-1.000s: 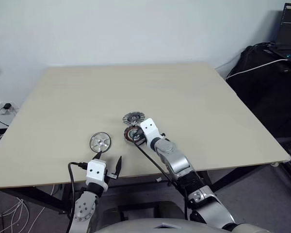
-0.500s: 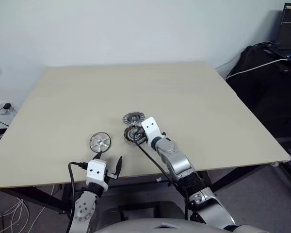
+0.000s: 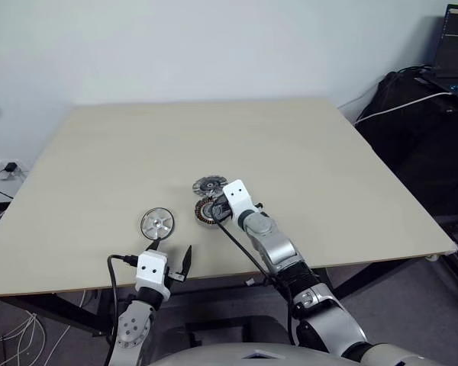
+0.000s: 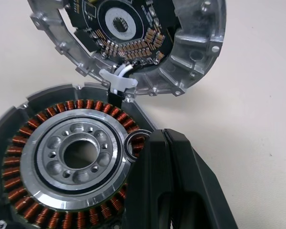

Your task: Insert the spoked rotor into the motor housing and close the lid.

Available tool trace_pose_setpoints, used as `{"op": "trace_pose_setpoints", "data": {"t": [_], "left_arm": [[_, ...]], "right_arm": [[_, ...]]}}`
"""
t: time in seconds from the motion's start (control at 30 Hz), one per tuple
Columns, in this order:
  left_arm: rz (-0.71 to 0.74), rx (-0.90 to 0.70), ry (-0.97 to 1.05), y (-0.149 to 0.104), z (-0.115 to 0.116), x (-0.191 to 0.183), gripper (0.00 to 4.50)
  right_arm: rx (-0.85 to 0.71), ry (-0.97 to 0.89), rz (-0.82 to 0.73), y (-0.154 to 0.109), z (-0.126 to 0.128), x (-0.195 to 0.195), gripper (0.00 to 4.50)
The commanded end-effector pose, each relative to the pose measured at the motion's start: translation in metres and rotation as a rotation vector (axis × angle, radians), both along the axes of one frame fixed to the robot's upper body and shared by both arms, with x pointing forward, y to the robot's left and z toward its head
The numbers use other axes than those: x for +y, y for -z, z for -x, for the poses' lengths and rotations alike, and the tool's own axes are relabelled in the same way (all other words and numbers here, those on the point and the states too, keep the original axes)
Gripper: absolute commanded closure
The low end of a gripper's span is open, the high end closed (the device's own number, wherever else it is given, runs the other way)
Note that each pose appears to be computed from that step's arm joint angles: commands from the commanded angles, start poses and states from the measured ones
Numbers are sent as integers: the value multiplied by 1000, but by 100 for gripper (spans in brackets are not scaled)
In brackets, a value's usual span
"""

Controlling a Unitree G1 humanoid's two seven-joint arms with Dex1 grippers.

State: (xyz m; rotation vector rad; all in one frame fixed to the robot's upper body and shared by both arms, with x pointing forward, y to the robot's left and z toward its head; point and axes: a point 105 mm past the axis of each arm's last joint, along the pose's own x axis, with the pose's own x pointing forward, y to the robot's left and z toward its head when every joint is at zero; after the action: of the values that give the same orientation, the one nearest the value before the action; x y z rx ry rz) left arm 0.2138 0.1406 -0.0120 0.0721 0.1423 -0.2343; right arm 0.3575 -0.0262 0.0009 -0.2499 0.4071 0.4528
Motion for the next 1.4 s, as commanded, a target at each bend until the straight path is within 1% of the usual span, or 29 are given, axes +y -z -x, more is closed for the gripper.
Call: {"op": "trace_pose_setpoints", "data": {"t": [0.03,0.27,0.63,0.97,1.1,1.4], "left_arm": [[6,-50,-2,-13,-5,-1,0],[7,-53,-10,-14,-5,0,0],[13,-56,-2,-15,-6,-2,0],[13,-55,3,-14,-8,-3,0],[13,-54,1,-14,-8,-3,0],[13,-58,-6,-16,-6,-3,0]], "right_arm": [[-71,10,-14,-19,-11,1,447],[-69,4,-13,-18,-11,2,447],[-41,-60,-43,-18,0,11,447],[-39,-67,-53,-21,2,11,447],[-45,-57,-43,-21,1,10,447],[-9,-70,5,-12,3,10,447]]}}
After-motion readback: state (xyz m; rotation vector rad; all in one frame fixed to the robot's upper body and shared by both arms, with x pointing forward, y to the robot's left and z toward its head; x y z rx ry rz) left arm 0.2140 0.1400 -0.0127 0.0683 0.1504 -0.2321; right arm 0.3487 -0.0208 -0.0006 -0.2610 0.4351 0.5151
